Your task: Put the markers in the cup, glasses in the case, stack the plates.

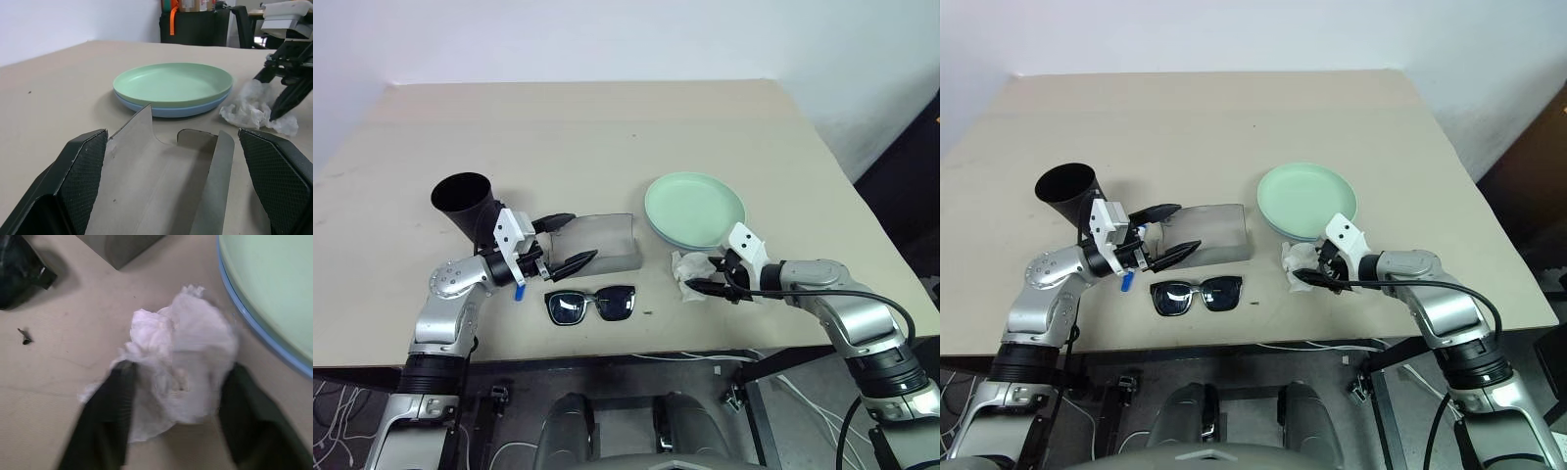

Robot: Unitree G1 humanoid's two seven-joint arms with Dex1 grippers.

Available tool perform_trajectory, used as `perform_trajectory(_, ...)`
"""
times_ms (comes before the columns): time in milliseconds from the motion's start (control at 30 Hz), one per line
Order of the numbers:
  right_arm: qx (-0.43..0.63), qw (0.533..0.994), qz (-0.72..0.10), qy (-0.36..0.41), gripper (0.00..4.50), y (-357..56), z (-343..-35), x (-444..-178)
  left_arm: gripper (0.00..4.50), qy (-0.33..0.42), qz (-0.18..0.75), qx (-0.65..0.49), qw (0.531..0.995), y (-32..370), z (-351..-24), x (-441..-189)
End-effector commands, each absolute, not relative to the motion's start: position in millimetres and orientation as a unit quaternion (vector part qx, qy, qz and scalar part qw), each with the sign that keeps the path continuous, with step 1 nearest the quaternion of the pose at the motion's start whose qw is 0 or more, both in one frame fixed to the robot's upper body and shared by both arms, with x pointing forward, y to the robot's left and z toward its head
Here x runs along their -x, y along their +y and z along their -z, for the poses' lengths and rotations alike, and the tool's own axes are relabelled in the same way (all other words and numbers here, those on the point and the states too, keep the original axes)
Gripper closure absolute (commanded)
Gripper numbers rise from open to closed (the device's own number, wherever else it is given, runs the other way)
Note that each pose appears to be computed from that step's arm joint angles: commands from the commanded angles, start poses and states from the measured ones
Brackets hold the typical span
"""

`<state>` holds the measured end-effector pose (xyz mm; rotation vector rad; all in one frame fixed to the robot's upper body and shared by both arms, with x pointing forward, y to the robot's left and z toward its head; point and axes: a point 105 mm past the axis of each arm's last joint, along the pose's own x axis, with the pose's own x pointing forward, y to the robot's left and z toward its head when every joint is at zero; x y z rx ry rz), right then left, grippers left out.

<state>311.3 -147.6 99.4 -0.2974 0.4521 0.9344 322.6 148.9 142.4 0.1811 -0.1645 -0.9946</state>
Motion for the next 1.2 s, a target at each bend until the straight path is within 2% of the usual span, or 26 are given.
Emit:
perform_trajectory(33,0.154,0.858,-0.455,0.179,3.37,-147,-121,-310,0.00,-0.092,0.470,-0.095,0.873,150,-148,-323)
perform_trajectory(133,0.148,0.856,-0.465,0.169,4.39,-146,-128,-307,0.00,-0.092,0.469,-0.095,0.873,151,-148,-323)
perform_trajectory(167,0.147,0.856,-0.466,0.166,4.45,-146,-130,-307,0.00,-0.092,0.469,-0.095,0.873,151,-148,-323)
perform_trajectory(300,0.105,0.864,-0.483,0.100,4.45,-140,-174,-307,0.00,-0.092,0.465,-0.094,0.876,153,-148,-320)
perform_trajectory(433,0.077,0.894,-0.435,0.072,4.45,-147,-198,-335,0.00,-0.092,0.460,-0.093,0.878,155,-148,-318)
perform_trajectory(533,0.076,0.911,-0.399,0.067,4.45,-151,-200,-357,0.00,-0.091,0.458,-0.093,0.879,155,-149,-314)
perform_trajectory(633,0.079,0.927,-0.355,0.096,4.45,-154,-185,-385,0.00,-0.089,0.453,-0.095,0.882,157,-150,-309)
perform_trajectory(767,0.072,0.929,-0.347,0.108,4.45,-149,-175,-401,0.00,-0.084,0.445,-0.097,0.886,162,-150,-306)
perform_trajectory(867,0.089,0.920,-0.360,0.125,3.89,-142,-166,-403,0.00,-0.081,0.438,-0.099,0.890,166,-149,-303)
perform_trajectory(933,0.089,0.918,-0.369,0.114,3.30,-139,-169,-403,0.00,-0.078,0.434,-0.101,0.892,170,-148,-301)
perform_trajectory(1200,0.102,0.921,-0.359,0.114,0.40,-146,-179,-408,0.00,-0.073,0.416,-0.105,0.900,179,-146,-293)
